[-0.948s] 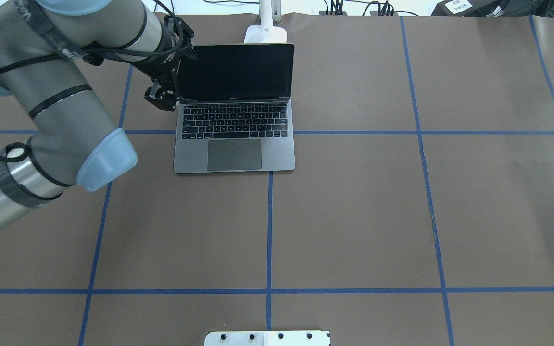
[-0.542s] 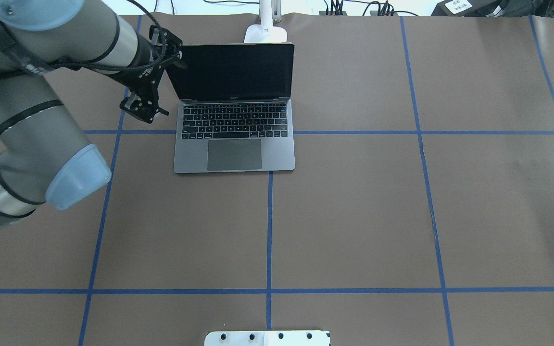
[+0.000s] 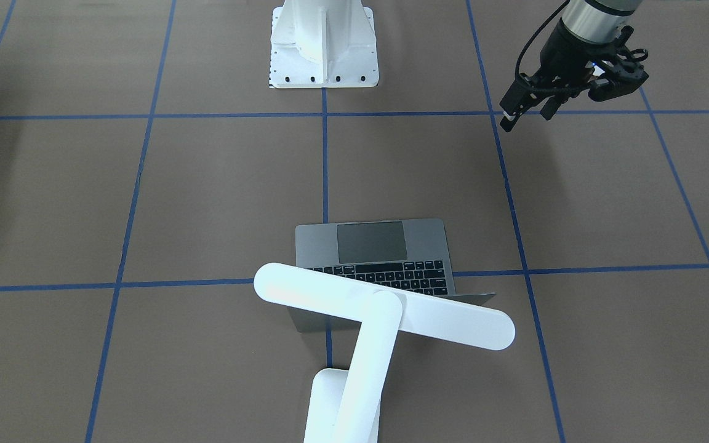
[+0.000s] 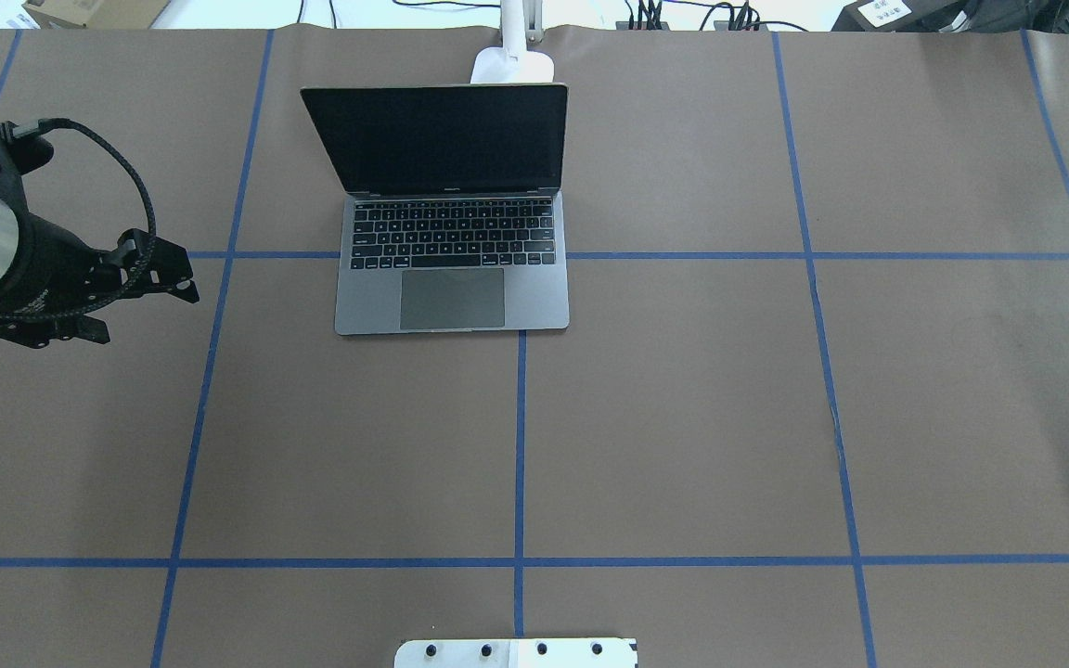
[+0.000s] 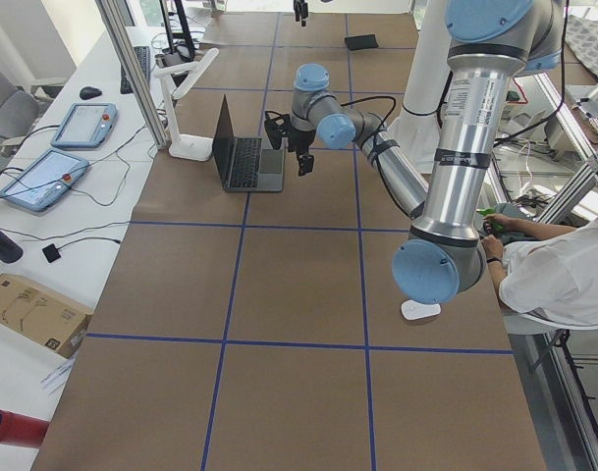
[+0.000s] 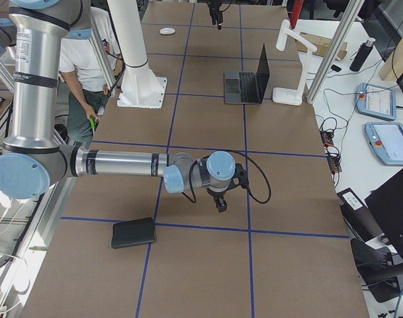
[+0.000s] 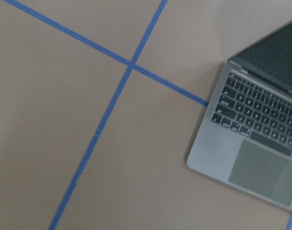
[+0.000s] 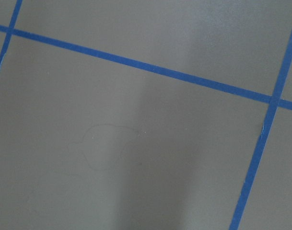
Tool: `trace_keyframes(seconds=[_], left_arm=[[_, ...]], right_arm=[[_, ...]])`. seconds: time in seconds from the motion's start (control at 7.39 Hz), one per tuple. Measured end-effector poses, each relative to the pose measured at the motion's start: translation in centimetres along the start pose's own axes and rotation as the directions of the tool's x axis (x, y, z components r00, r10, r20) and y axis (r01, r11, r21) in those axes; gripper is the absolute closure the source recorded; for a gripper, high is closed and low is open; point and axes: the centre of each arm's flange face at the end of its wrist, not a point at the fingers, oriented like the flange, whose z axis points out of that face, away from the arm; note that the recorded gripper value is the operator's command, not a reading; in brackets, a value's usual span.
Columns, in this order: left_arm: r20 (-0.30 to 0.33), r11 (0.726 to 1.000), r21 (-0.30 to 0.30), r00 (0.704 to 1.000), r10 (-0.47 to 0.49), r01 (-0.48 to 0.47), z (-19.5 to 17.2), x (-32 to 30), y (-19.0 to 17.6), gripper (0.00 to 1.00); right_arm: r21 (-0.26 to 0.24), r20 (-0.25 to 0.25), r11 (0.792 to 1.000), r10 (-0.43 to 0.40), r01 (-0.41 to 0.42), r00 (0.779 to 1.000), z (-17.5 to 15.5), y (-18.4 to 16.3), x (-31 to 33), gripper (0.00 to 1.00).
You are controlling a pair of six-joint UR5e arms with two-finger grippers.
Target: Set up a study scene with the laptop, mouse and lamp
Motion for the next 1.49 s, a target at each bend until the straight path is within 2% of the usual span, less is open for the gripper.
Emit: trace_keyframes(seconds=[0.27,0.41,0.54,0.81,0.95,1.08,1.49], left_arm=[[0.000,0.996,0.009,0.996,0.093,-0.093,-0.5,-0.5,-0.4,0.00],[0.000,0.993,0.016,0.993,0.115,-0.115,-0.7,-0.5,-0.6,0.00],[0.000,0.992,0.023,0.992,0.125,-0.125,-0.8,-0.5,-0.7,0.00],[-0.004,0.991,0.045,0.992,0.127,-0.126,-1.4,-0.4,-1.2,0.00],[-0.003,0.990,0.064,0.992,0.127,-0.126,-1.7,-0.4,-1.4,0.00],[0.001,0.988,0.083,0.992,0.127,-0.127,-1.8,-0.4,-1.6,0.00],[0.007,0.987,0.103,0.992,0.127,-0.127,-1.9,-0.5,-1.7,0.00]], right_arm=[[-0.027,-0.011,0.988,-0.152,0.151,0.988,0.7,3.6,3.4,0.01],[-0.055,-0.013,0.972,-0.229,0.228,0.973,1.6,5.6,5.6,0.01],[-0.095,0.012,0.952,-0.292,0.292,0.956,3.3,7.4,7.3,0.01],[-0.194,0.122,0.907,-0.357,0.375,0.926,5.9,8.8,9.0,0.01],[-0.243,0.192,0.881,-0.366,0.405,0.911,6.0,8.1,9.2,0.01],[-0.279,0.253,0.865,-0.353,0.417,0.901,5.7,7.5,9.0,0.01],[-0.343,0.359,0.861,-0.250,0.376,0.899,6.4,8.2,7.8,0.01]])
